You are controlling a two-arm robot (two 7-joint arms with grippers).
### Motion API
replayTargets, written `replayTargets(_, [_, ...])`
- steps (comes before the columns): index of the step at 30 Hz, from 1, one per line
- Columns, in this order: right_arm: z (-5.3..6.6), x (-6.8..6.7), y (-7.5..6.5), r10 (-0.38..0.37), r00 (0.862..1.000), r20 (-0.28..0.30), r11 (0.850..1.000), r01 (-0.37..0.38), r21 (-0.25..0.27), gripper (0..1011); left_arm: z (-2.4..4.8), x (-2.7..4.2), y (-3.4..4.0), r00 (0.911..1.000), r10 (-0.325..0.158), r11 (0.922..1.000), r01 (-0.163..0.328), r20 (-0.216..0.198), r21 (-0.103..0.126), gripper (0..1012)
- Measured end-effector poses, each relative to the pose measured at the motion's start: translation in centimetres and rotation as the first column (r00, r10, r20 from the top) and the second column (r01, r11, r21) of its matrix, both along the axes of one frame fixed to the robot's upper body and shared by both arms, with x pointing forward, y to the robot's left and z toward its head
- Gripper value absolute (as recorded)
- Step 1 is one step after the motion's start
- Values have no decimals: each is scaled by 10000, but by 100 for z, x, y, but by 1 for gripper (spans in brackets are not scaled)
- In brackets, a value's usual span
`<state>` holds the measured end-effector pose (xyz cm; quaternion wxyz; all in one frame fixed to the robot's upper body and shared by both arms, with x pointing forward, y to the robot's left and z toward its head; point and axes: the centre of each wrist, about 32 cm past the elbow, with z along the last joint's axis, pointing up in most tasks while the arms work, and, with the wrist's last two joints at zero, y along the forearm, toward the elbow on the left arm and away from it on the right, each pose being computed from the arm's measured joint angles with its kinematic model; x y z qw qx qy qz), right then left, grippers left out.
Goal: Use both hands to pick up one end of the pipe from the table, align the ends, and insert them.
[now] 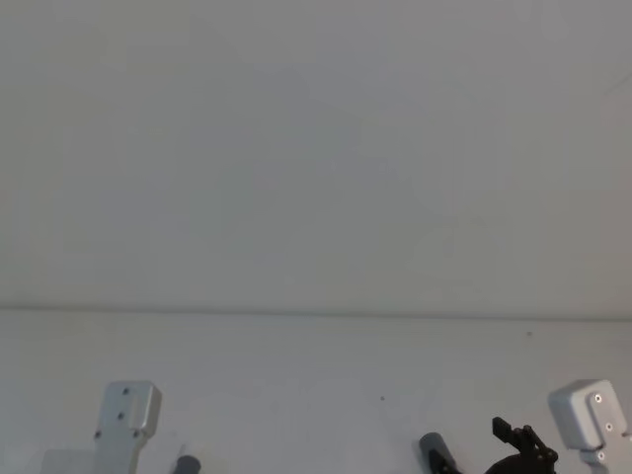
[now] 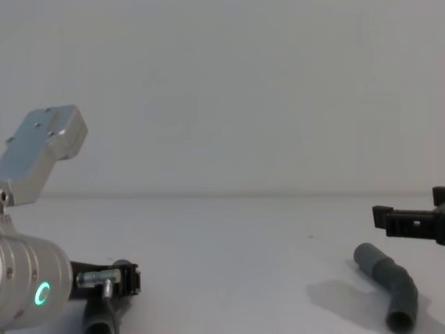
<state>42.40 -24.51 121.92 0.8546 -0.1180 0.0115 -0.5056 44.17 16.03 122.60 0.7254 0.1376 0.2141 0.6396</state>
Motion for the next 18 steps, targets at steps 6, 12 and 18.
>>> replayTargets(6, [85,45,-7,-130,9985,-535,9999,125,-90,1002,0,0,0,10000,1,10000,-1,1,0,339])
replayTargets(12, [143,72,-16,-137,9949,-996,9997,118,-191,1002,0,0,0,10000,2,10000,-2,3,1,339])
replayTargets(18, [198,108,-29,-90,9900,-1409,9995,44,-328,1002,0,0,0,10000,3,10000,-3,6,0,339])
